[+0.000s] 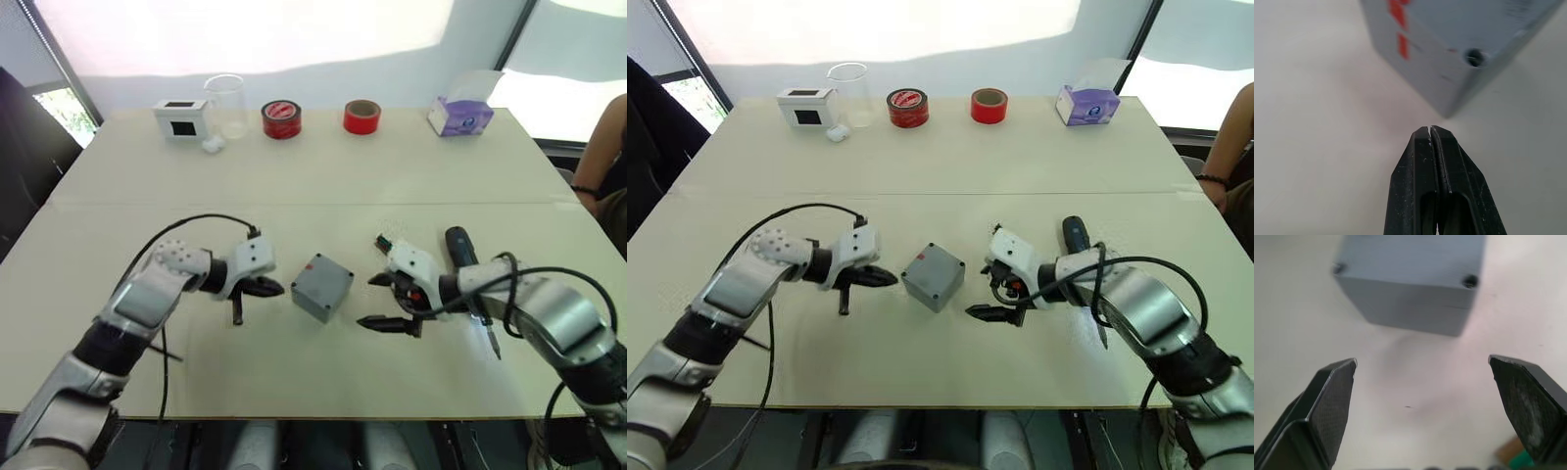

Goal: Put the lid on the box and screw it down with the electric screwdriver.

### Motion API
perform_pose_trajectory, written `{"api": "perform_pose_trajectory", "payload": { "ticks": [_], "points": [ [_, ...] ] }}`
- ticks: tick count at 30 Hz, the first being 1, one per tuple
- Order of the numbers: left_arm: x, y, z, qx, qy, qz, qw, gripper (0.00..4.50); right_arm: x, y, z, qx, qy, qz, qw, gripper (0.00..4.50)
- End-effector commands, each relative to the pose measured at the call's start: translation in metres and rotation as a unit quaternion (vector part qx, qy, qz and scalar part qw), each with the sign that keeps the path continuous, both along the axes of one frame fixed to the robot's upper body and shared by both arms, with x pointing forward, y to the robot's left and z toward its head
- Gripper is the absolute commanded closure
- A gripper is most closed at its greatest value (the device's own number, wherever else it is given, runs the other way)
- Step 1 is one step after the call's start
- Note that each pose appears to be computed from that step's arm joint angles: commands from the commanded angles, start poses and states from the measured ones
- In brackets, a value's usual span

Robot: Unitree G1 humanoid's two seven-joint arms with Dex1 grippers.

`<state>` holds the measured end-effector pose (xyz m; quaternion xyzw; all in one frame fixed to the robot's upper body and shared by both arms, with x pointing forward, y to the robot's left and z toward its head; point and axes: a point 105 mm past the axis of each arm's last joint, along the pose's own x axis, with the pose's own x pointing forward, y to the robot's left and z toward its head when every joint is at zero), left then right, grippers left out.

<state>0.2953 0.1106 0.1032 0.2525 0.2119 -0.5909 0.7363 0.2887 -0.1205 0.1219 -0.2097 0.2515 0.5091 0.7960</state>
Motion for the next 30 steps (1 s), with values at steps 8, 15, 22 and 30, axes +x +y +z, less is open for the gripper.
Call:
{"api": "perform_pose_trajectory", "payload": {
  "ticks": [8,15,22,30],
  "points": [
    [0.006,-0.030,0.010,-0.037,-0.041,0.016,0.998,4.50,0.001,0.029,-0.003,0.005,-0.015,0.097,0.995,0.08],
    [0.019,-0.031,0.017,-0.046,-0.058,0.032,0.997,4.50,-0.021,0.027,-0.006,0.008,0.013,0.110,0.994,0.08],
    [0.018,-0.032,0.016,-0.044,-0.053,0.018,0.997,4.50,-0.026,0.029,-0.006,0.021,0.015,0.095,0.995,0.08],
    [0.023,-0.024,0.021,-0.040,-0.054,0.021,0.998,4.50,-0.020,0.024,-0.001,0.024,0.003,0.067,0.997,0.08]
  ]
}}
